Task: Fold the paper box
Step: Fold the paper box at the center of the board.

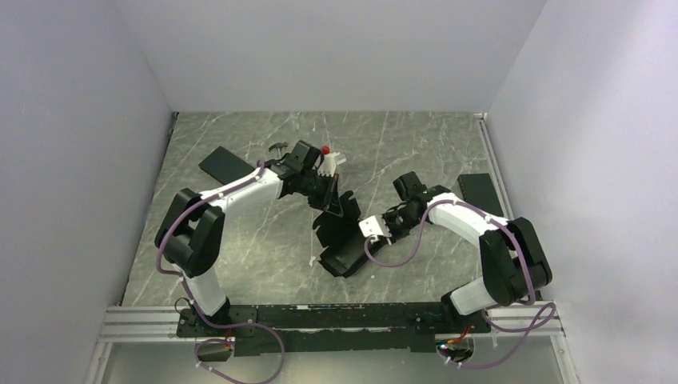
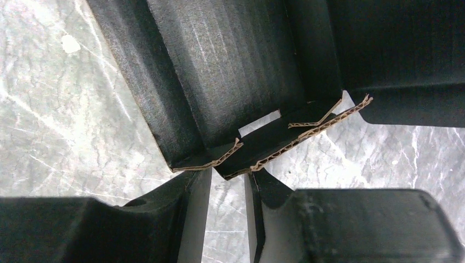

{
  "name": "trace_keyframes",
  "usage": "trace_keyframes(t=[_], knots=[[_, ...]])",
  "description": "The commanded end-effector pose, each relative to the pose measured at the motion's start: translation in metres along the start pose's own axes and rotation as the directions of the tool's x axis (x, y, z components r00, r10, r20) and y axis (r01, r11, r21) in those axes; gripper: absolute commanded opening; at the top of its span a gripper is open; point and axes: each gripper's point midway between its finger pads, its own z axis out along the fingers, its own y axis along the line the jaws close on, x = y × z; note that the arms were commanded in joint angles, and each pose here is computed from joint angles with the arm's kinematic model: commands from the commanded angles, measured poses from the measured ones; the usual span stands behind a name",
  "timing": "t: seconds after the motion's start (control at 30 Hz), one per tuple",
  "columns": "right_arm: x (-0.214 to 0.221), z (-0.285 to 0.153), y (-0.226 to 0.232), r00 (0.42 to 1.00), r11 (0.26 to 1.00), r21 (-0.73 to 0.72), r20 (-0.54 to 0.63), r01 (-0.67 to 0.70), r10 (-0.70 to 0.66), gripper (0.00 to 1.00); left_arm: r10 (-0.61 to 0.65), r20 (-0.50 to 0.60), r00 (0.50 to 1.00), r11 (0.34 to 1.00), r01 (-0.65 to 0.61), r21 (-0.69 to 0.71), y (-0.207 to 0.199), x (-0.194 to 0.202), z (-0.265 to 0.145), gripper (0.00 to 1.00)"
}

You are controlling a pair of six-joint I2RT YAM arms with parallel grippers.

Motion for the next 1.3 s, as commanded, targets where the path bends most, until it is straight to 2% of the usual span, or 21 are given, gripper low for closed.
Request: trace_keyframes(t=[0.0, 0.3, 0.57, 0.73, 0.97, 1.27], knots=[[-0.018, 0.002, 0.006, 0.995, 0.995, -0.069, 0.06, 0.077, -0.073, 0.33, 0.048, 0.079, 0.996, 0.999, -0.05, 0.013, -0.008, -0.03, 0.001, 0.0], [-0.01, 0.006, 0.017, 0.994, 0.983, -0.152, 0.027, 0.107, -0.104, 0.46, 0.057, 0.07, 0.996, 0.998, -0.058, 0.003, -0.007, -0.032, 0.0, 0.0], [-0.012, 0.013, 0.02, 0.993, 0.979, -0.167, 0.031, 0.114, -0.11, 0.52, 0.056, 0.067, 0.996, 0.998, -0.057, 0.004, -0.006, -0.033, 0.001, 0.0], [-0.009, 0.019, 0.011, 0.996, 0.992, -0.088, 0.013, 0.088, -0.087, 0.52, 0.047, 0.065, 0.997, 0.999, -0.048, 0.012, -0.006, -0.031, 0.002, 0.0], [-0.005, 0.024, -0.006, 0.997, 0.996, 0.05, -0.004, 0.08, -0.08, 0.46, 0.035, 0.054, 0.998, 0.999, -0.036, 0.026, -0.005, -0.027, 0.004, 0.0], [-0.015, 0.02, -0.016, 0.998, 0.993, 0.106, 0.038, 0.041, -0.046, 0.38, 0.034, 0.044, 0.998, 0.999, -0.036, 0.04, -0.005, -0.024, 0.005, 0.0]])
